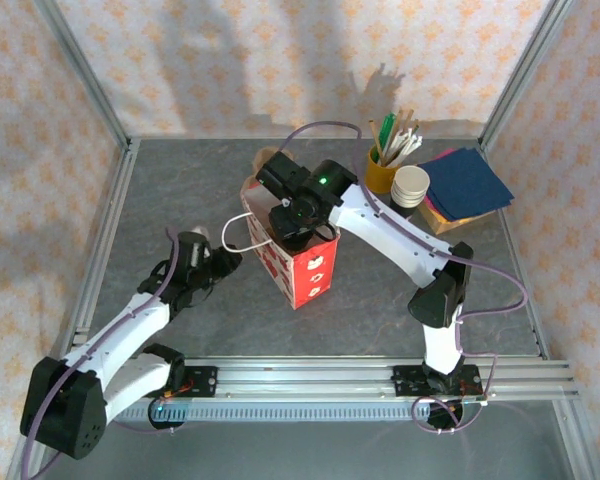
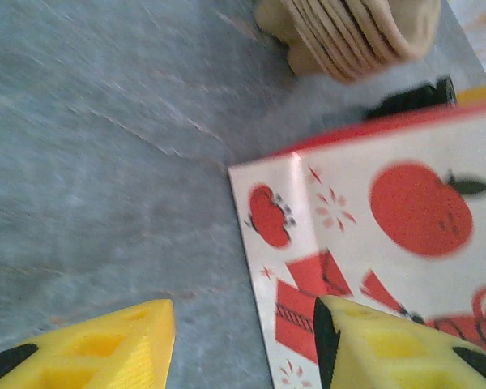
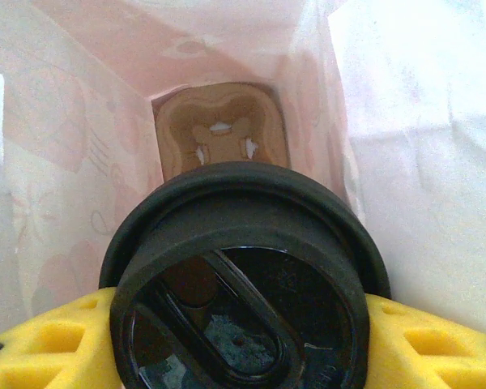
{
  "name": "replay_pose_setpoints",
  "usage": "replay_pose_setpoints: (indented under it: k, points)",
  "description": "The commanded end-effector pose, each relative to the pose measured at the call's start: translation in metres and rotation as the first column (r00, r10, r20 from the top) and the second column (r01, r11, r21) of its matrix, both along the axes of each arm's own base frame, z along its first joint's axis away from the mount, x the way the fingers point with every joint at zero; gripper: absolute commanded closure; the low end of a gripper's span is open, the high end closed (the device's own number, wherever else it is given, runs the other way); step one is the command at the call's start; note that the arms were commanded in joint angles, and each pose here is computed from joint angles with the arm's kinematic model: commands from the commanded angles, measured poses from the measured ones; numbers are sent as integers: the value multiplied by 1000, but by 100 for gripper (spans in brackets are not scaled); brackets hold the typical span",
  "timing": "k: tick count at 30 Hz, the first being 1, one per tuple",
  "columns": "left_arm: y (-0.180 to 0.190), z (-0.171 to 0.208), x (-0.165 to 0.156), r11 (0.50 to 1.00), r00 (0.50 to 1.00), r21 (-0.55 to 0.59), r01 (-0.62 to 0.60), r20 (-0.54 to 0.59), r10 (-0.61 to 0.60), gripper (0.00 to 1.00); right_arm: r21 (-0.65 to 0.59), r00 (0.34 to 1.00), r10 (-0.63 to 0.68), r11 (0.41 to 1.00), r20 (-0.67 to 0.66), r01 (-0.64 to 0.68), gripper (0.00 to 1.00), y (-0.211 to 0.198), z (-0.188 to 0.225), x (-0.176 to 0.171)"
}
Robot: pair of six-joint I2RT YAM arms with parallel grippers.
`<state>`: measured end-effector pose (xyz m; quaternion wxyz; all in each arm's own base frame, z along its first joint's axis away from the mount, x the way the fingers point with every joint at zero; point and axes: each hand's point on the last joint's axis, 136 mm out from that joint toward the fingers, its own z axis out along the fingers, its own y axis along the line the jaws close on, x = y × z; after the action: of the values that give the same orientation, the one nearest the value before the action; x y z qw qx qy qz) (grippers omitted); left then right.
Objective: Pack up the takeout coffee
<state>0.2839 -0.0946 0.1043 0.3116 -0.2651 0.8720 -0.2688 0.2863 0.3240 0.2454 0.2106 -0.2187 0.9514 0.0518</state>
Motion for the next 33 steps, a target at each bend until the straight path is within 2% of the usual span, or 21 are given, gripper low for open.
replay_pose_setpoints:
  k: [1,9,15,20,24,33]
  points:
    - [12,9,13,999,1000,36,-4,22,4,49,-21,1000,16,1000,-16,-16,50,-1,-4,-2]
    - [9,23,65,1000,995,19,10,97,-11,50,-10,998,14,1000,-56,-15,50,2,-11,-10]
    - [-5,30,101,998,988,-11,68,139,-66,50,5,998,4,1000,-68,-4,51,3,-10,-16]
    - [-26,30,108,988,981,-82,128,157,-114,53,18,997,-11,1000,-73,12,51,3,-8,-19]
    - [-43,29,107,984,977,-81,159,154,-145,53,38,998,-21,999,-66,24,51,3,0,-20]
    - [-41,25,106,985,977,-46,169,137,-161,53,23,997,-59,998,-44,60,51,-2,-1,-12]
